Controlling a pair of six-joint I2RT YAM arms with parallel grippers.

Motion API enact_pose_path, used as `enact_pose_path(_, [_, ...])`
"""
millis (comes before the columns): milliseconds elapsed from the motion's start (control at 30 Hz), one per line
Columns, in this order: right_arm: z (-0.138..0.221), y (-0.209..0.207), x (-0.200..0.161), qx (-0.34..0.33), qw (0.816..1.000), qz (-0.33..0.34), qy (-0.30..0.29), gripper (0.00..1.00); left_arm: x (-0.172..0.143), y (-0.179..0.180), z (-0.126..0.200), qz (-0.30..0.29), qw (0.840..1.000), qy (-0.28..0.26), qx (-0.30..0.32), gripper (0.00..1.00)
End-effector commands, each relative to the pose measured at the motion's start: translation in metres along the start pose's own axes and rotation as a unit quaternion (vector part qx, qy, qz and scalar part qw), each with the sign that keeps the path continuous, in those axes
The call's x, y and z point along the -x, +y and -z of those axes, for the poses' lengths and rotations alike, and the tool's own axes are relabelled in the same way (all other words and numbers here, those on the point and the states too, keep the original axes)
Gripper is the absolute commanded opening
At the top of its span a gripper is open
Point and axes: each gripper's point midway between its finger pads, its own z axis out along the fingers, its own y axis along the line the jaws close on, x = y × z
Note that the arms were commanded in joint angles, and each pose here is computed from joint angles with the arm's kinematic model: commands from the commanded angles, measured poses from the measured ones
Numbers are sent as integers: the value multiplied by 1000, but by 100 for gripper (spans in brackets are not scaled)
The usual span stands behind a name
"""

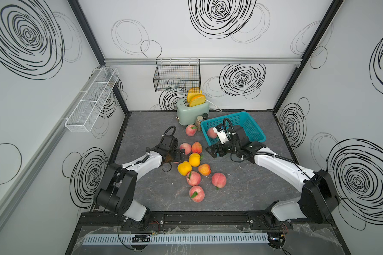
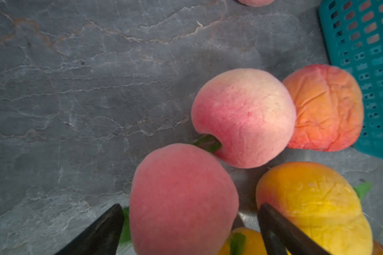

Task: Put the peaches into the basket
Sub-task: Place the peach in the basket, then pick up the peach from the center of the board.

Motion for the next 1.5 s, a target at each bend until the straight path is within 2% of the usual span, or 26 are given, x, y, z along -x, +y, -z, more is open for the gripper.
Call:
enact_pose_path(0, [-2,-3,-4,7,1000,5,1,99,16,-1,-1,-6,1000,-21,5,98])
enact_pose_path(300, [3,-12,-2,4,1000,-6,-5,99,15,0,-6,-15,1000,-20,7,100])
enact_pose_path(433, [3,-13,-3,4,1000,-8,-7,99,14,1,-8,-19,1000,-18,10,85])
enact_pose_path(700, [3,-14,-8,3,1000,-12,-2,99,14,2,-5,-21,999,-20,14,83])
enact_pose_path(1000, [10,-12,-4,2,1000,-10,-10,99,17,2,9,-28,999,-31,20,74])
enact_pose_path(1300, [17,-9,-1,6,1000,-8,-19,99,26,-3,35,-50,997,-48,36,74])
enact_pose_path(1467, [21,-1,4,24,999,3,-31,99,33,-18,57,-59,996,-59,17,74])
